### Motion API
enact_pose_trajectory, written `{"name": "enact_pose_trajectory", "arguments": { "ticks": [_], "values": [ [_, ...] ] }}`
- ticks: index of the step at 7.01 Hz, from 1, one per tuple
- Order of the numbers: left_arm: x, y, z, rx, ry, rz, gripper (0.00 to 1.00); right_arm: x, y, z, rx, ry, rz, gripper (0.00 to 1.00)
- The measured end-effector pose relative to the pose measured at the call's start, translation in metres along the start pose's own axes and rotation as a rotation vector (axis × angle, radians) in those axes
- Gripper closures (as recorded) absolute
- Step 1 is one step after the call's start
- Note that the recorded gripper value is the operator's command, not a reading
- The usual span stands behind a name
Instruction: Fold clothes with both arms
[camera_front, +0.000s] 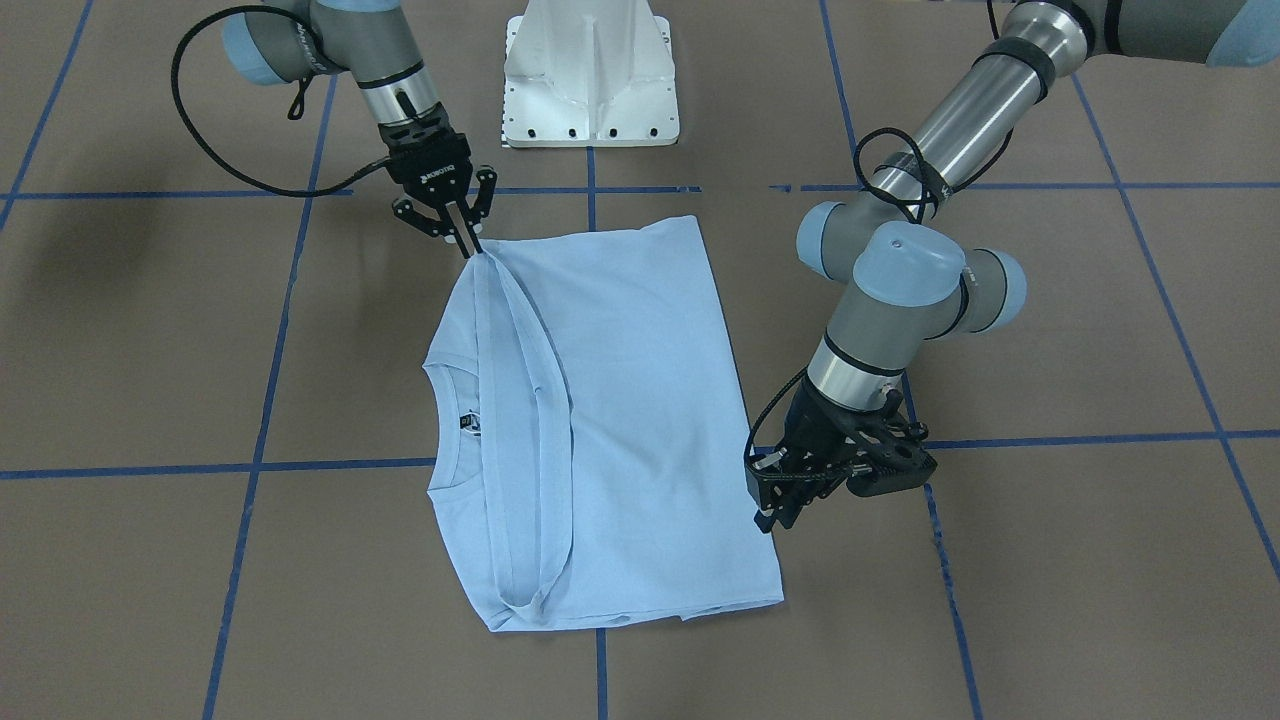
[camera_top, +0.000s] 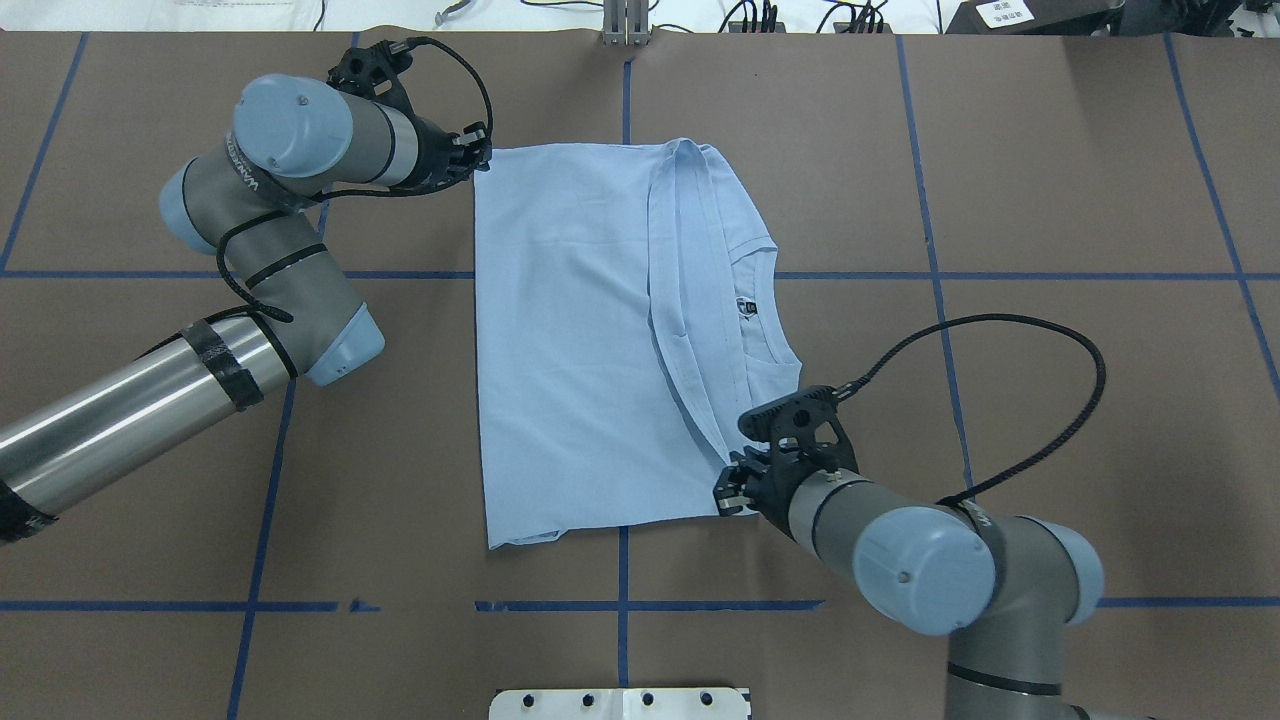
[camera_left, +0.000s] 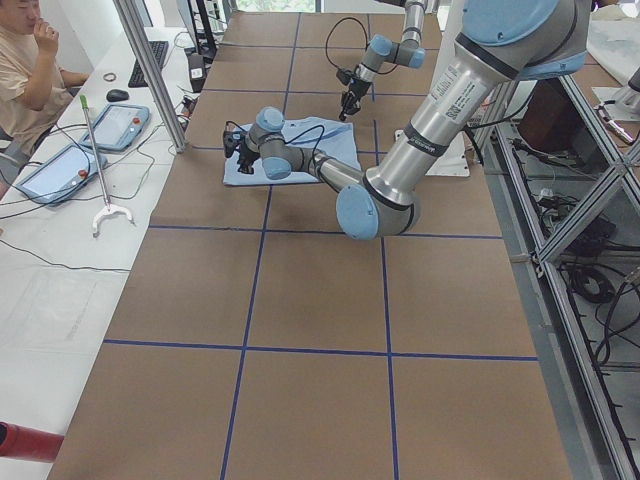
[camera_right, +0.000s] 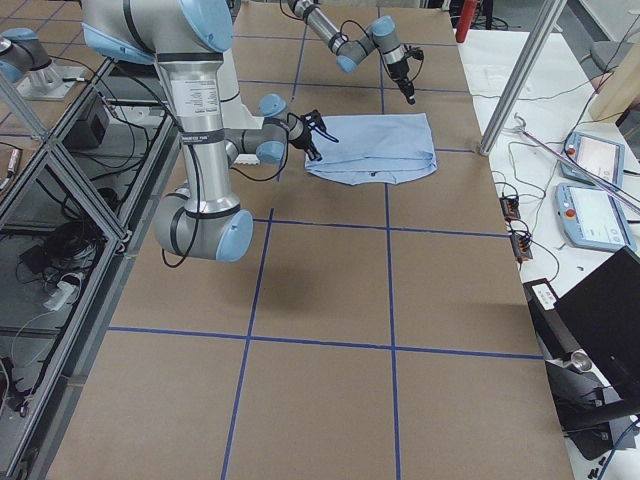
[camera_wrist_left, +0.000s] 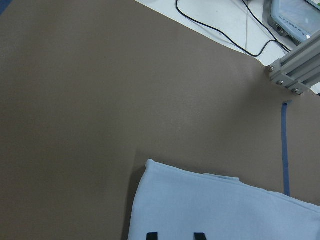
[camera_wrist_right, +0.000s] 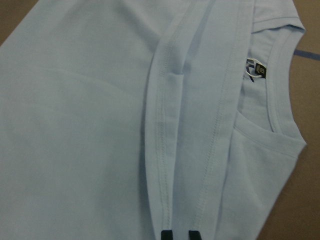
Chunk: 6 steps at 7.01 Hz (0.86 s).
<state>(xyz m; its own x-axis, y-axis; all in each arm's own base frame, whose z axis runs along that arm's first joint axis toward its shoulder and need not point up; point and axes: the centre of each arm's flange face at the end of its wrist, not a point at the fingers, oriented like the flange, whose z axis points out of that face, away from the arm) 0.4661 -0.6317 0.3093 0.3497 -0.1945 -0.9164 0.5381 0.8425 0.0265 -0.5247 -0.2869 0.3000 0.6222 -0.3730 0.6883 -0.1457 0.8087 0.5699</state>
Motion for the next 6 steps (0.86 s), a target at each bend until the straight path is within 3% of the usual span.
{"name": "enact_pose_trajectory", "arguments": {
  "ticks": [2, 3, 4, 6],
  "values": [
    [-0.002, 0.0, 0.0, 0.0, -0.001, 0.0, 0.64, -0.029, -0.024, 0.014, 0.0, 0.026, -0.037, 0.76],
    [-0.004, 0.0, 0.0, 0.0, -0.002, 0.0, 0.64, -0.029, -0.03, 0.017, 0.001, 0.038, -0.065, 0.62],
    [-0.005, 0.0, 0.001, 0.0, -0.003, 0.0, 0.64, -0.026, -0.037, 0.021, 0.006, 0.051, -0.085, 0.57],
    [-0.005, 0.0, 0.001, 0.0, -0.004, -0.001, 0.64, -0.022, -0.041, 0.035, 0.003, 0.073, -0.101, 0.57]
  ]
}}
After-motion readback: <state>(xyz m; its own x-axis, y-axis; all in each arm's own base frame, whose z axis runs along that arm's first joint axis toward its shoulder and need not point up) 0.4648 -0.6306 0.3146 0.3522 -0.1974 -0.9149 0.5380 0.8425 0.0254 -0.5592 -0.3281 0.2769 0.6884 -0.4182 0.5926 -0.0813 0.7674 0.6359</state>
